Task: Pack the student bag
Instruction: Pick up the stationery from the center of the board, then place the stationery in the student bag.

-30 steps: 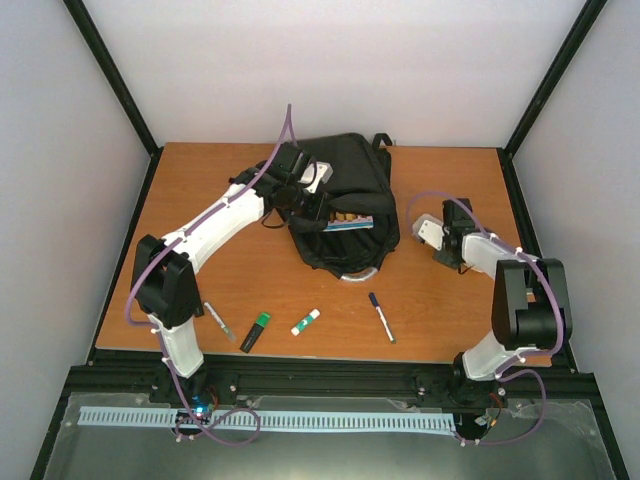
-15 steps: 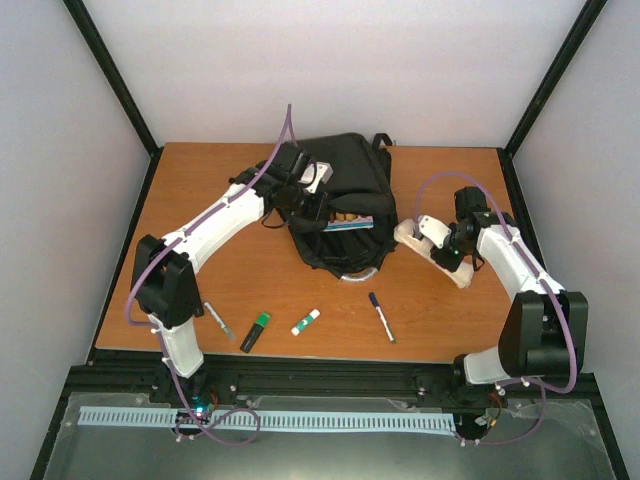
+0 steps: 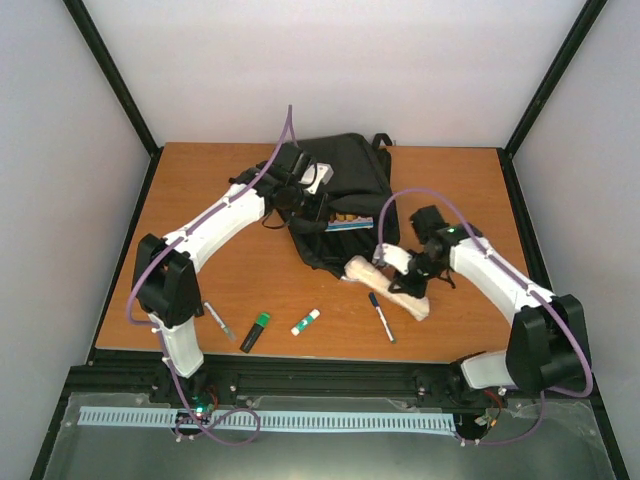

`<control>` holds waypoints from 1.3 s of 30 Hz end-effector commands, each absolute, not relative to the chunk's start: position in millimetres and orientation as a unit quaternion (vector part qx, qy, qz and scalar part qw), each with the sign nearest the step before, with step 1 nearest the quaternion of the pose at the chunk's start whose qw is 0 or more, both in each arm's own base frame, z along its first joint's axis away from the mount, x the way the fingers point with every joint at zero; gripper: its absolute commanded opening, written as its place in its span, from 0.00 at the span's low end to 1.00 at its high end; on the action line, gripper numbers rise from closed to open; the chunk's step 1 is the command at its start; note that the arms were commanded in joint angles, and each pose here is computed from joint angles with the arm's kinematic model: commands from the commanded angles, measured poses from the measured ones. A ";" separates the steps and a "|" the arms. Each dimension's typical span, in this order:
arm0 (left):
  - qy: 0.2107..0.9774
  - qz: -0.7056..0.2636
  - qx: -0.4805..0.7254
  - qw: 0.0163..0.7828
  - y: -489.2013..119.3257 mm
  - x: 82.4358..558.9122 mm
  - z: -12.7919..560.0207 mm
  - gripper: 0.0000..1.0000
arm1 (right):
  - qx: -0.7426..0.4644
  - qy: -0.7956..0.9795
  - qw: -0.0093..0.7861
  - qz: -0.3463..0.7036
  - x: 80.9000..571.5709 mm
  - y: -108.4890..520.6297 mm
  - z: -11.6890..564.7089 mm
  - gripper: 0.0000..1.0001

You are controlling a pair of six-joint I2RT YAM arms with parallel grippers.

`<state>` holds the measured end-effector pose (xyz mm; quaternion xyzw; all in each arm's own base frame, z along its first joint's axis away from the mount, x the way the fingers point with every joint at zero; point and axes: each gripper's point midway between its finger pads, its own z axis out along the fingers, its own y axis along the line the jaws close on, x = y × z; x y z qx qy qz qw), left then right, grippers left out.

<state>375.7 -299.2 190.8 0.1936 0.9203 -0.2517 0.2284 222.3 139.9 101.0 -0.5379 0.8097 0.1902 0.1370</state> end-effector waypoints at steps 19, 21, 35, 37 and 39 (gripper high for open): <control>0.907 -0.291 0.193 0.235 -312.2 379.4 209.6 0.01 | -0.522 0.775 0.317 -0.160 323.0 213.4 149.6 0.03; 0.906 -0.294 0.193 0.235 -312.9 378.8 211.1 0.01 | -0.511 0.776 0.325 -0.176 332.7 214.8 145.8 0.03; 0.906 -0.292 0.193 0.237 -311.9 378.8 211.9 0.01 | -0.475 0.791 0.334 -0.193 362.8 229.7 96.7 0.12; 0.906 -0.292 0.192 0.239 -311.8 379.0 213.3 0.01 | -0.473 0.797 0.333 -0.172 358.9 230.2 97.1 0.32; 0.905 -0.295 0.194 0.239 -312.6 378.3 214.5 0.01 | -0.482 0.801 0.325 -0.142 352.2 231.0 95.1 0.40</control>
